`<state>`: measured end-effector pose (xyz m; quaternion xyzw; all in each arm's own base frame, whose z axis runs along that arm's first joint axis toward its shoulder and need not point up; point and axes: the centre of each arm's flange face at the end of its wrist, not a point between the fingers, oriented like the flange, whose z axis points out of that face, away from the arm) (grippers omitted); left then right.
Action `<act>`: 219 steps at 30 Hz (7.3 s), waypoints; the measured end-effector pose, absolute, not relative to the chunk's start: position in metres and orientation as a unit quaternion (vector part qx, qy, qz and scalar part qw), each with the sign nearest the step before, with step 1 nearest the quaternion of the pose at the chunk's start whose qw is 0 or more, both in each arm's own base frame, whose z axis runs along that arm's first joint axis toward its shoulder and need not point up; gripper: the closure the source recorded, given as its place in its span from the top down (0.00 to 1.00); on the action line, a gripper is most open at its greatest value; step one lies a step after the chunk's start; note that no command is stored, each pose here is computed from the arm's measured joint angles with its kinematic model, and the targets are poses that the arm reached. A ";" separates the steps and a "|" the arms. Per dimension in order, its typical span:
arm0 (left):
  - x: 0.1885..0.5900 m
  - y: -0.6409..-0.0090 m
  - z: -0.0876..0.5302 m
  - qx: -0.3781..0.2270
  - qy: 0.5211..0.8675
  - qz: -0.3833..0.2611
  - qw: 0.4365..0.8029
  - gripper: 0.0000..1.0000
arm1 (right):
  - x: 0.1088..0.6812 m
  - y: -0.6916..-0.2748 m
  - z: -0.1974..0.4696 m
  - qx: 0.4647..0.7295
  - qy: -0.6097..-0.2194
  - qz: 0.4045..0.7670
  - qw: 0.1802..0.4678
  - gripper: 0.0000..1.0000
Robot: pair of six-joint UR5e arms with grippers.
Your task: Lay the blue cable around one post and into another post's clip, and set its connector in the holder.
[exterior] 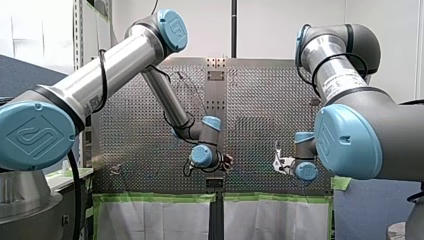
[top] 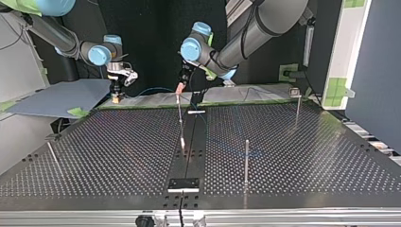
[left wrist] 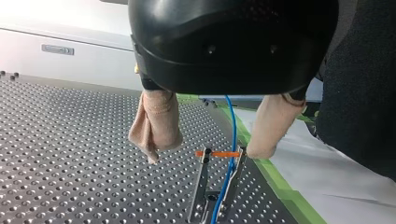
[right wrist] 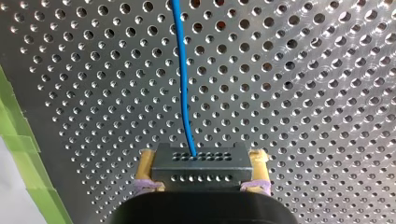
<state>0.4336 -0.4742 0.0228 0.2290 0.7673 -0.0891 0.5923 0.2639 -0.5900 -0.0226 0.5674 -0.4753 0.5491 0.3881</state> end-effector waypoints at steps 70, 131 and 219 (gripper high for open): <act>0.394 -0.393 0.147 -0.004 0.781 -0.071 0.620 1.00 | 0.265 -0.590 -0.025 0.560 -0.481 0.565 0.367 0.00; 0.484 -0.268 0.305 -0.304 0.592 -0.250 0.703 1.00 | 0.271 -0.585 -0.033 0.567 -0.478 0.564 0.363 0.00; 0.561 -0.243 0.337 -0.405 0.495 -0.428 0.639 1.00 | 0.276 -0.571 0.144 0.548 -0.495 0.585 0.336 0.00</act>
